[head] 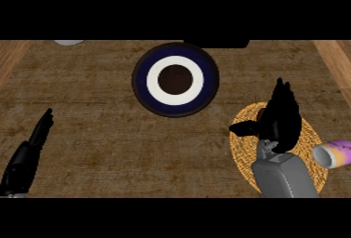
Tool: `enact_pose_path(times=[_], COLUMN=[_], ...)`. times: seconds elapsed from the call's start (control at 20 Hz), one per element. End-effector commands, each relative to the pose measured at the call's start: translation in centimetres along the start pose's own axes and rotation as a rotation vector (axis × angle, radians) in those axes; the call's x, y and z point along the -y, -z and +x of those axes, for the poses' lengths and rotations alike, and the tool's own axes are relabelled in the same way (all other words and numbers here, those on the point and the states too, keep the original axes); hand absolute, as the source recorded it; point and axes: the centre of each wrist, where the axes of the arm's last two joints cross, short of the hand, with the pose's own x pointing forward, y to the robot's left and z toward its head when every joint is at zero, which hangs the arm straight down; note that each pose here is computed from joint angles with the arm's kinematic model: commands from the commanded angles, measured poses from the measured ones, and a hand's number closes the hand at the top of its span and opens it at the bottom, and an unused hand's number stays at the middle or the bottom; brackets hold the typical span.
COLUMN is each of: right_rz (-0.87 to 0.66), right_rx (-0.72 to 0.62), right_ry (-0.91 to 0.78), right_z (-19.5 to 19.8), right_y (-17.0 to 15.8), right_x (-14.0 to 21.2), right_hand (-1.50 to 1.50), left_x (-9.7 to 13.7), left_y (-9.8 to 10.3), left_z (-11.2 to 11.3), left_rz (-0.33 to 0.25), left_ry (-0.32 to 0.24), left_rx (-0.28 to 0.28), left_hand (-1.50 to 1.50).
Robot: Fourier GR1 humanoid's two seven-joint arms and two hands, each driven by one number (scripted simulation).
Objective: Pick the sweet potato from the placemat and place it in the plate
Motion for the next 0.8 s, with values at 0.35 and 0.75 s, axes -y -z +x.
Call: enact_pose_path(times=[0.35, 0.75], right_rz=[0.223, 0.273], right_rx=[-0.155, -0.167], right_ry=[-0.231, -0.235], right_z=[-1.5, -2.4], right_y=[4.1, 5.9], right_x=[0.7, 0.3], right_hand=[-1.50, -1.50], left_x=[-0.7, 1.6], left_y=[0.7, 0.1], left_z=[-0.2, 0.3], left_rz=[0.007, -0.001], left_ry=[0.010, -0.004], left_rx=[-0.010, 0.010], left_hand=[0.00, 0.00])
